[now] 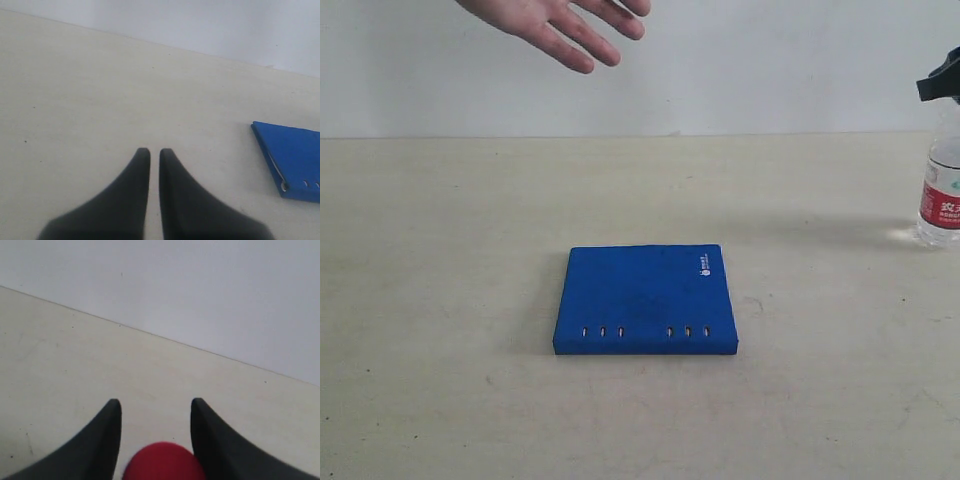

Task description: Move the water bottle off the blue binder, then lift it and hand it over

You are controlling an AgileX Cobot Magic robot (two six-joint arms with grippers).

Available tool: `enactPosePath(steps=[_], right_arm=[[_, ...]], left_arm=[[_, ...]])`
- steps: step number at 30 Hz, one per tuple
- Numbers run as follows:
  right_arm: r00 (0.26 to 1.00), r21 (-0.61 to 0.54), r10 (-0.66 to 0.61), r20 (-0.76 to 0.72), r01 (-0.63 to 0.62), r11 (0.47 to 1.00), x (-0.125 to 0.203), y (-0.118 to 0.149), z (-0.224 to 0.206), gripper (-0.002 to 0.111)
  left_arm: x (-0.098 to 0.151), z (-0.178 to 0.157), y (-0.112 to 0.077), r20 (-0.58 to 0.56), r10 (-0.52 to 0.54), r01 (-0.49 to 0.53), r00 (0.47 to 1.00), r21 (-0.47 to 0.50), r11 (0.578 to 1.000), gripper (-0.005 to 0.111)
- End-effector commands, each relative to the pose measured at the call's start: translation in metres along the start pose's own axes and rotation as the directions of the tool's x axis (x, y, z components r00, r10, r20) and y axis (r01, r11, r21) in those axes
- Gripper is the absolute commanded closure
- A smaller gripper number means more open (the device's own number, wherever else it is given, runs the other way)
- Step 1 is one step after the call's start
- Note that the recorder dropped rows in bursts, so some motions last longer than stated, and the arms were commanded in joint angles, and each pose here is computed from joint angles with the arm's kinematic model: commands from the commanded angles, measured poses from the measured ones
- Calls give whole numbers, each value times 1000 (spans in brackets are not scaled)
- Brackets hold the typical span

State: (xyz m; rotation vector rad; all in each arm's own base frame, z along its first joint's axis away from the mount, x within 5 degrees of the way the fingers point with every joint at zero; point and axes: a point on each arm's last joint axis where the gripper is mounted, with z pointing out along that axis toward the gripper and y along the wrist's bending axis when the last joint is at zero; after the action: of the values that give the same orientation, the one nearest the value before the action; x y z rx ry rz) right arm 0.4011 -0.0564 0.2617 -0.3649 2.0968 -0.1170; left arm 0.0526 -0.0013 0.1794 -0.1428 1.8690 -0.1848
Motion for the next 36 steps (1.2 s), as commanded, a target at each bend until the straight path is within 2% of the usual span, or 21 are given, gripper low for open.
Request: enactPosePath(steps=[1, 3, 11, 13, 16, 18, 20, 21, 25, 26, 28, 30, 36], right_arm=[[999, 5, 35, 9, -35, 999, -2, 0, -3, 64], [999, 16, 29, 38, -30, 999, -11, -2, -12, 64], [969, 135, -32, 245, -1, 991, -63, -7, -95, 64], [959, 85, -14, 282, -11, 996, -72, 0, -115, 65], [956, -171, 156, 250, -115, 978, -76, 24, -140, 65], [971, -424, 221, 95, -161, 891, -68, 49, -148, 65], [983, -643, 161, -87, -179, 745, -53, 75, -150, 65], [980, -715, 113, -162, -196, 671, -43, 88, -149, 65], [950, -764, 2, -312, -252, 594, -5, 125, -131, 65], [942, -755, -12, -335, -261, 601, 5, 135, -124, 65], [942, -684, -1, -336, -244, 687, 22, 147, -108, 65], [937, -635, -23, -349, -218, 741, 40, 159, -96, 65], [935, -624, -89, -344, -156, 766, 63, 193, -93, 65]], left_arm=[[0, 0, 0, 6, -2, 2, 1000, 7, 1000, 100], [0, 0, 0, 6, -2, 2, 1000, 7, 1000, 100], [0, 0, 0, 6, -2, 2, 1000, 7, 1000, 100], [0, 0, 0, 6, -2, 2, 1000, 7, 1000, 100], [0, 0, 0, 6, -2, 2, 1000, 7, 1000, 100], [0, 0, 0, 6, -2, 2, 1000, 7, 1000, 100], [0, 0, 0, 6, -2, 2, 1000, 7, 1000, 100], [0, 0, 0, 6, -2, 2, 1000, 7, 1000, 100], [0, 0, 0, 6, -2, 2, 1000, 7, 1000, 100], [0, 0, 0, 6, -2, 2, 1000, 7, 1000, 100], [0, 0, 0, 6, -2, 2, 1000, 7, 1000, 100], [0, 0, 0, 6, -2, 2, 1000, 7, 1000, 100], [0, 0, 0, 6, -2, 2, 1000, 7, 1000, 100]])
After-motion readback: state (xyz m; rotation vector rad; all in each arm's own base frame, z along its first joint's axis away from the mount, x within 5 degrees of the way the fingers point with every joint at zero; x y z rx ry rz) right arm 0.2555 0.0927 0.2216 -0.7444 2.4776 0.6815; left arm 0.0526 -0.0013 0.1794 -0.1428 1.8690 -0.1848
